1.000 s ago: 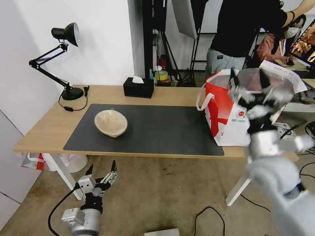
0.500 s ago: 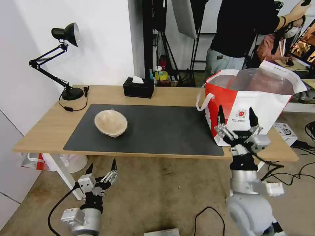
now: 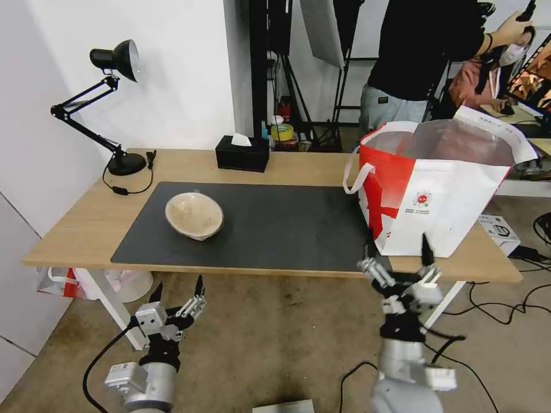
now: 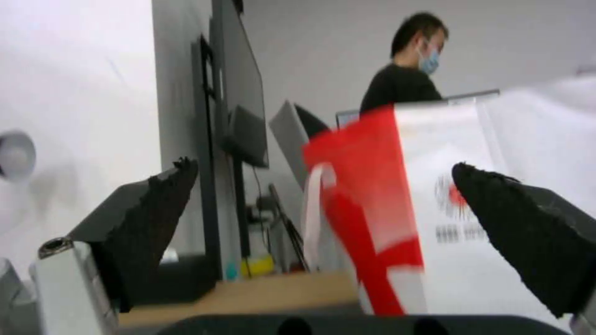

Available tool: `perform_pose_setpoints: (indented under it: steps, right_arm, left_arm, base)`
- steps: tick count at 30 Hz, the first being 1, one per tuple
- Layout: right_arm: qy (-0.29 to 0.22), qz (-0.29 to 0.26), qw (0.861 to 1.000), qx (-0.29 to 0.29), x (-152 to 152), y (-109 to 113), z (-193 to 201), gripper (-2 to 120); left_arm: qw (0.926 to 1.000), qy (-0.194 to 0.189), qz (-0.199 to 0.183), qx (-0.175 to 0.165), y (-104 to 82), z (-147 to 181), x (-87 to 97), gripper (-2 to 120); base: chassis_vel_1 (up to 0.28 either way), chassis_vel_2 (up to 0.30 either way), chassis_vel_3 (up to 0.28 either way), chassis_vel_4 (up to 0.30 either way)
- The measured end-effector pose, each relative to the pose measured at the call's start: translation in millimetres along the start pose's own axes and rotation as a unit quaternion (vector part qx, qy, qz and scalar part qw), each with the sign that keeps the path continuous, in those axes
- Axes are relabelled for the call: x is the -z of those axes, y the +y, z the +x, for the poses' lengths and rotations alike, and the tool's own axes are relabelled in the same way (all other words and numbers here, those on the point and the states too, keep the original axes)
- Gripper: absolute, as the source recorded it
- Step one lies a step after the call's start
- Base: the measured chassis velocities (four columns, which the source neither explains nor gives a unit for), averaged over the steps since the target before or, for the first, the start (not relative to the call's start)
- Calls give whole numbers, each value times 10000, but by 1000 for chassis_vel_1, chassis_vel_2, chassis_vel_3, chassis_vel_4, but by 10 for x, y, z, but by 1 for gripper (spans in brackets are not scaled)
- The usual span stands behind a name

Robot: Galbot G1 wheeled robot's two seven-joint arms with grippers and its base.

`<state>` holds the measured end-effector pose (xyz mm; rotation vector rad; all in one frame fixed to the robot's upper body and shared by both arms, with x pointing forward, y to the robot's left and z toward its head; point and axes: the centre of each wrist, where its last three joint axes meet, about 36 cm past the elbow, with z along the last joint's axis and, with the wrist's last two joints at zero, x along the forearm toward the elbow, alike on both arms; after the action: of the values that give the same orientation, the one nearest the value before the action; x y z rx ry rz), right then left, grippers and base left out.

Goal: Pick up the trash from the table and place it into the takeout bag.

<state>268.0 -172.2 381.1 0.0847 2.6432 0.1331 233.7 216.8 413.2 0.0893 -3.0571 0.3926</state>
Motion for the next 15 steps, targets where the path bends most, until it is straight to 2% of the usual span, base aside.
perform_pose_setpoints:
  steps: [15]
  right_arm:
    - [235,191,9994,183,-234,-8,389,100]
  left_arm:
    - [10000,-9,41,-4,-5,-15,4,100]
  base:
    - [0,0,0,0]
